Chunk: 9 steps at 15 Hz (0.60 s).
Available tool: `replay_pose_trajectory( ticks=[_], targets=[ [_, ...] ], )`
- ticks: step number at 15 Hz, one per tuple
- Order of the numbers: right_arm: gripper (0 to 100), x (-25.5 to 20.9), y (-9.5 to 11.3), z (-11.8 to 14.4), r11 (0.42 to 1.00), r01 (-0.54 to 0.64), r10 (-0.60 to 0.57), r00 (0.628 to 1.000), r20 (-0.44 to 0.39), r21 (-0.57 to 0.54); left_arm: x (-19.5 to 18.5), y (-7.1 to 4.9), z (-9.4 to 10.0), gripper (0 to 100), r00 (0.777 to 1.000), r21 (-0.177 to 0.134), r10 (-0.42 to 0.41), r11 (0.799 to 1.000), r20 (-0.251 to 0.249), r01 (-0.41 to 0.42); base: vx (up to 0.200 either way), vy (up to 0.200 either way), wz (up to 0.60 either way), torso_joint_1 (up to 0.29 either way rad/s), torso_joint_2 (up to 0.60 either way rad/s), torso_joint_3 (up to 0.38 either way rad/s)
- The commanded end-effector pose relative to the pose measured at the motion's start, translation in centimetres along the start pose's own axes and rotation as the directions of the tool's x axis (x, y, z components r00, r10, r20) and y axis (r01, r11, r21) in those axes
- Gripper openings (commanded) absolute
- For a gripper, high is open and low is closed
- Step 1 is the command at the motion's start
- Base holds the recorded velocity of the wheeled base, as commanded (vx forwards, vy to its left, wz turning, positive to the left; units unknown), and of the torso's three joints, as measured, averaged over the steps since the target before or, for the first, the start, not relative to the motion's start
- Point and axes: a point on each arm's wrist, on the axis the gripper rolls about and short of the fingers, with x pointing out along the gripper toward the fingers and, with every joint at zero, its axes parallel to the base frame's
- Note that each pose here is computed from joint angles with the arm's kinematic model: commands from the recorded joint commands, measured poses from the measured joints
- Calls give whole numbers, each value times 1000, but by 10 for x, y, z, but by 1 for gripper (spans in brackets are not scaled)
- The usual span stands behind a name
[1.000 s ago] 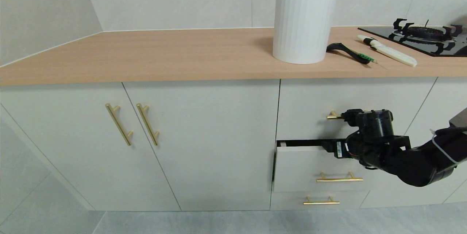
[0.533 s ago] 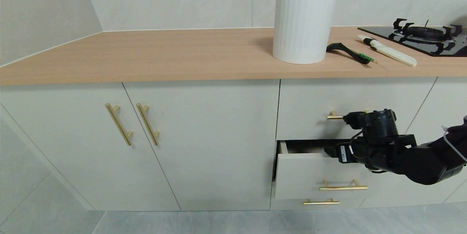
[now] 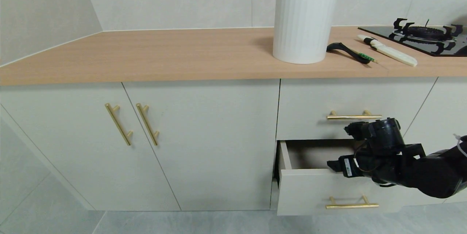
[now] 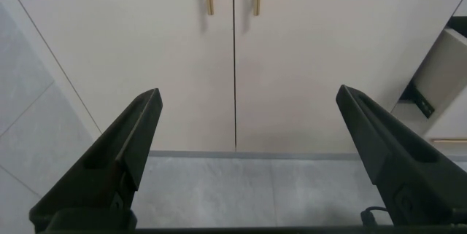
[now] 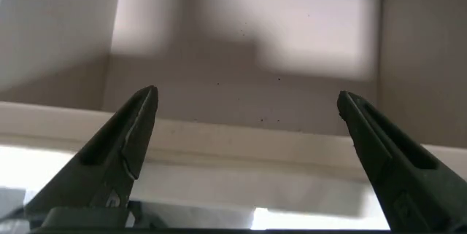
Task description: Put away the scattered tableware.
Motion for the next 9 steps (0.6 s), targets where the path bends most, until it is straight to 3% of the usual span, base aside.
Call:
replay_pose_trajectory(
  ticks=[1, 8, 9],
  targets=[
    [100, -12, -2, -3, 1000, -1, 1, 1000, 7, 0, 0, 0, 0, 100, 1000, 0, 1, 1000, -1, -1, 0, 0, 0, 0, 0, 0],
    [100, -40, -5, -21, 1000, -12, 12, 1000, -2, -13, 0, 0, 0, 100, 1000, 0, 1, 1000, -1, -1, 0, 0, 0, 0, 0, 0],
    [100, -53, -6, -35, 999, -21, 20, 999, -26, -27, 0, 0, 0, 100, 1000, 0, 1, 1000, -1, -1, 0, 0, 0, 0, 0, 0]
  ],
)
